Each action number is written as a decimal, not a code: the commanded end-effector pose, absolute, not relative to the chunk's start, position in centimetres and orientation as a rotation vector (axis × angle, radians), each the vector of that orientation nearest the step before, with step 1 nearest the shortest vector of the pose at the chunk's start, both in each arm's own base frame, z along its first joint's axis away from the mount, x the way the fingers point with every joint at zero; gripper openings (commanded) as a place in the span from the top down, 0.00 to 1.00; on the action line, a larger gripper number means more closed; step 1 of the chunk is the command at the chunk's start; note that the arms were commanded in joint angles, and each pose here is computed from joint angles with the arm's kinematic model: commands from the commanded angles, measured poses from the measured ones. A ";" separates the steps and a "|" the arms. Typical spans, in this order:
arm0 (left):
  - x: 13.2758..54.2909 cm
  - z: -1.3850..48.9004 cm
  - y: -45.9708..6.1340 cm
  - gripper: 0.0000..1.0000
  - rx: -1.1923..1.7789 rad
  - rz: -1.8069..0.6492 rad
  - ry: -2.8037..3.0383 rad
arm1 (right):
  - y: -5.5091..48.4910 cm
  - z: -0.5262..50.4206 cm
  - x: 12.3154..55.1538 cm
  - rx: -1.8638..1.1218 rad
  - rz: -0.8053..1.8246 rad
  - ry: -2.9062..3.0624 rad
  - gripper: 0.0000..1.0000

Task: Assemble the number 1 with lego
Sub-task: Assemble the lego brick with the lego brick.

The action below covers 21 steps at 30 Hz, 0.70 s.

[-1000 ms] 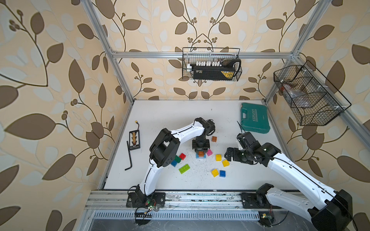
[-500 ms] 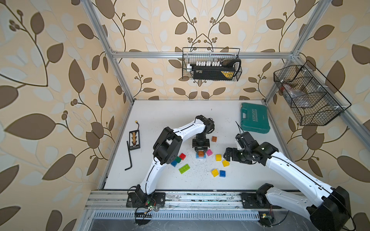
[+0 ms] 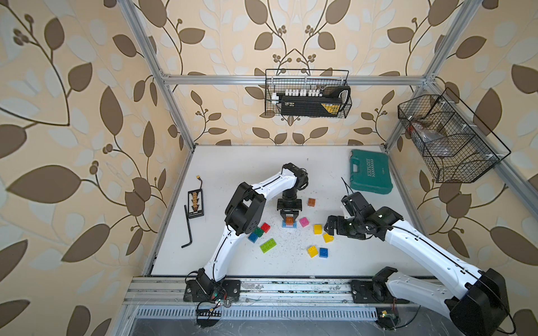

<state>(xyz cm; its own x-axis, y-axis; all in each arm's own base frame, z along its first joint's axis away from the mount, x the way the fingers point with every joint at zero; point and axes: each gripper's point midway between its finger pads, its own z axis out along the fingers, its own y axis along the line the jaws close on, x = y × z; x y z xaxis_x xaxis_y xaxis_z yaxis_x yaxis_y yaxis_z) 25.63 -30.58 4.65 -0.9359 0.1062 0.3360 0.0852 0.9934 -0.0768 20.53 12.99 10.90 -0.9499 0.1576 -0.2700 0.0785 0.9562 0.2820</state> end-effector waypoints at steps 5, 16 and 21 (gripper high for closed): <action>26.3 4.2 -29.7 0.80 -0.180 0.026 -2.771 | 13.1 10.3 20.3 0.189 0.401 2.832 0.00; 25.2 0.9 -29.1 0.80 -0.173 0.023 -2.688 | 13.3 10.3 20.3 0.189 0.414 2.834 0.01; 25.2 -0.7 -28.4 0.80 -0.155 -0.004 -2.658 | 13.2 10.4 20.2 0.187 0.414 2.836 0.01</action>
